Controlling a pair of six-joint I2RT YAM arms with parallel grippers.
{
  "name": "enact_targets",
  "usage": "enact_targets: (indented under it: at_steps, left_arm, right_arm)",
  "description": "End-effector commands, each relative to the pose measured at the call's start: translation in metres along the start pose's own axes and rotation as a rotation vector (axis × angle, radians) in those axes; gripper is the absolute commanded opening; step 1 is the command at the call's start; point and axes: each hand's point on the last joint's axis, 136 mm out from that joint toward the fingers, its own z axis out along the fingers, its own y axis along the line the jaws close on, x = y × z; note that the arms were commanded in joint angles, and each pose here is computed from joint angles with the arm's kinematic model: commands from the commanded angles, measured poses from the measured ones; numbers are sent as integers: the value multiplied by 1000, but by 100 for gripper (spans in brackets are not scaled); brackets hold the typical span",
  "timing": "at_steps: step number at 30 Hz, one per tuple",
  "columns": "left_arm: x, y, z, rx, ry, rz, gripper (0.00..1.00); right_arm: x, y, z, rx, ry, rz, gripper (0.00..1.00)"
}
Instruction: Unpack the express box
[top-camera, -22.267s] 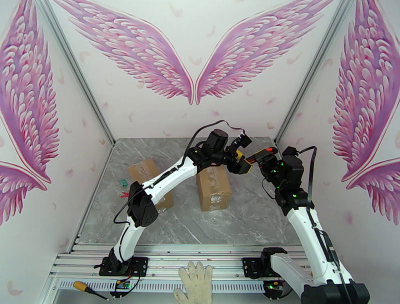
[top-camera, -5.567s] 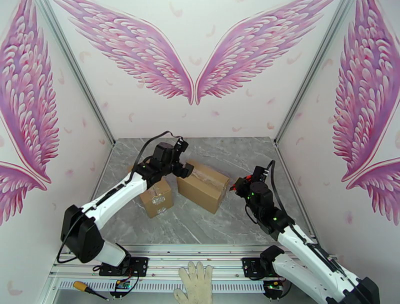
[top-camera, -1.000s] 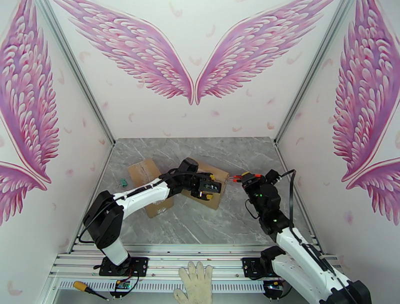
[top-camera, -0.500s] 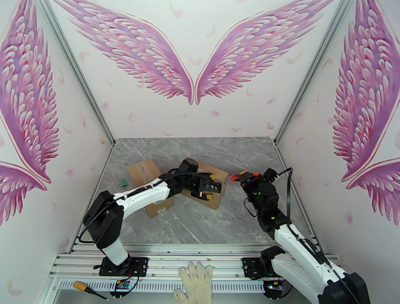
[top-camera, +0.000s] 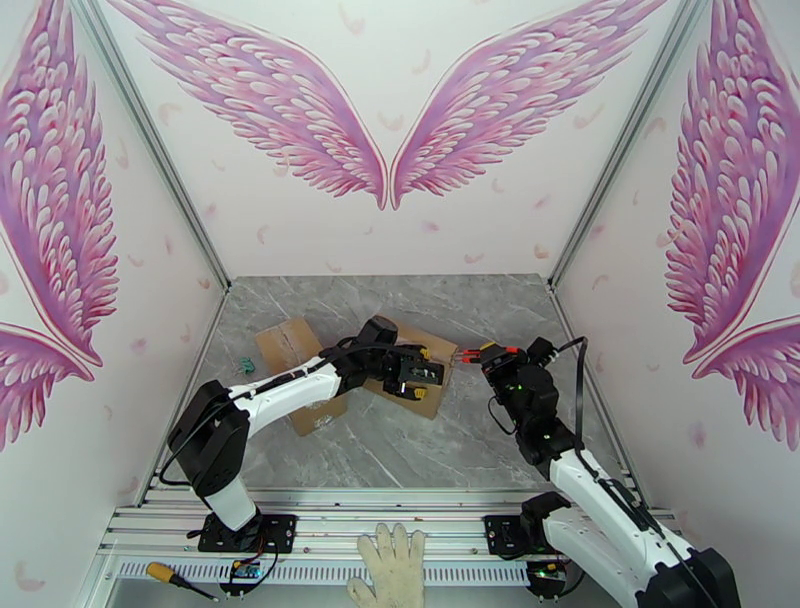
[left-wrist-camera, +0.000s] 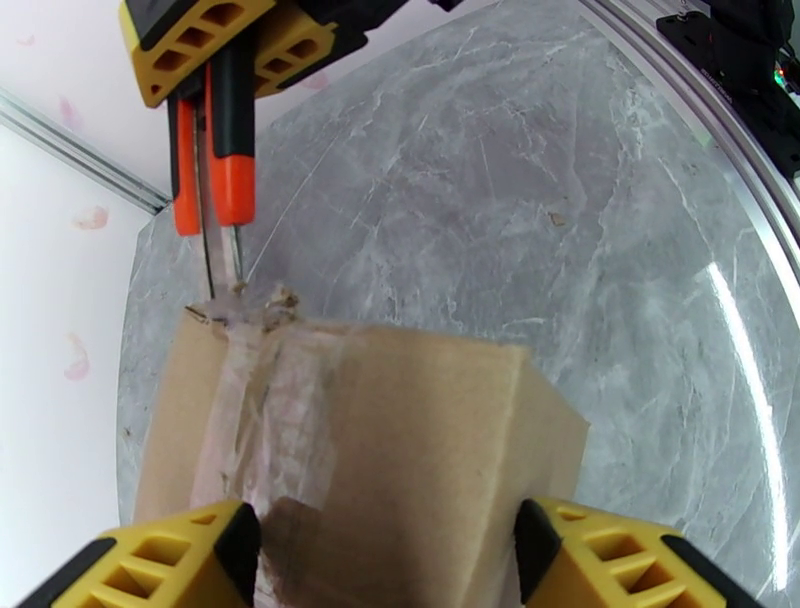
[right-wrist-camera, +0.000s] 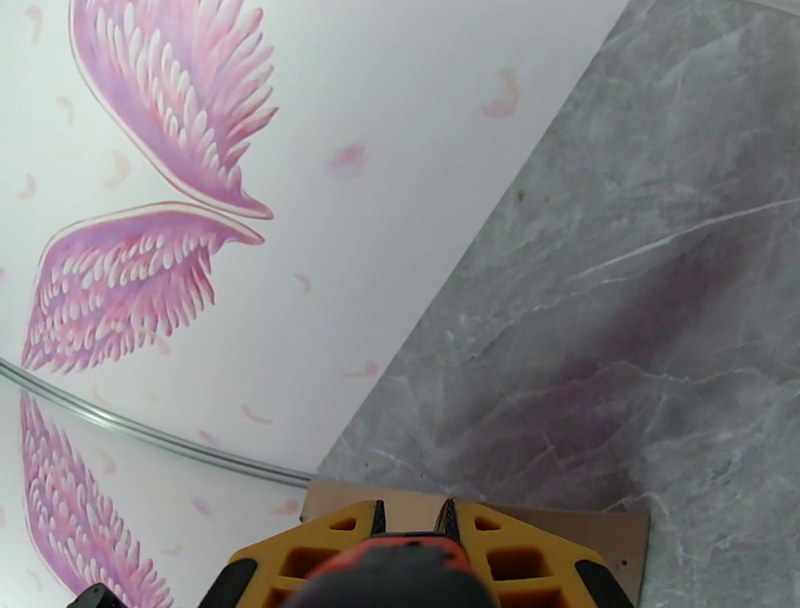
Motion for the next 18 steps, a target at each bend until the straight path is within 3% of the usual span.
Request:
enact_targets:
  at_steps: [1,18]
  left_arm:
    - [-4,16,5,-51,4,10,74]
    - [5,44,-2,-109,25,26,78]
  right_arm:
    - [15,-7,-1,7,77,27,0]
    - [55,-10,-15,-37,360,126,0]
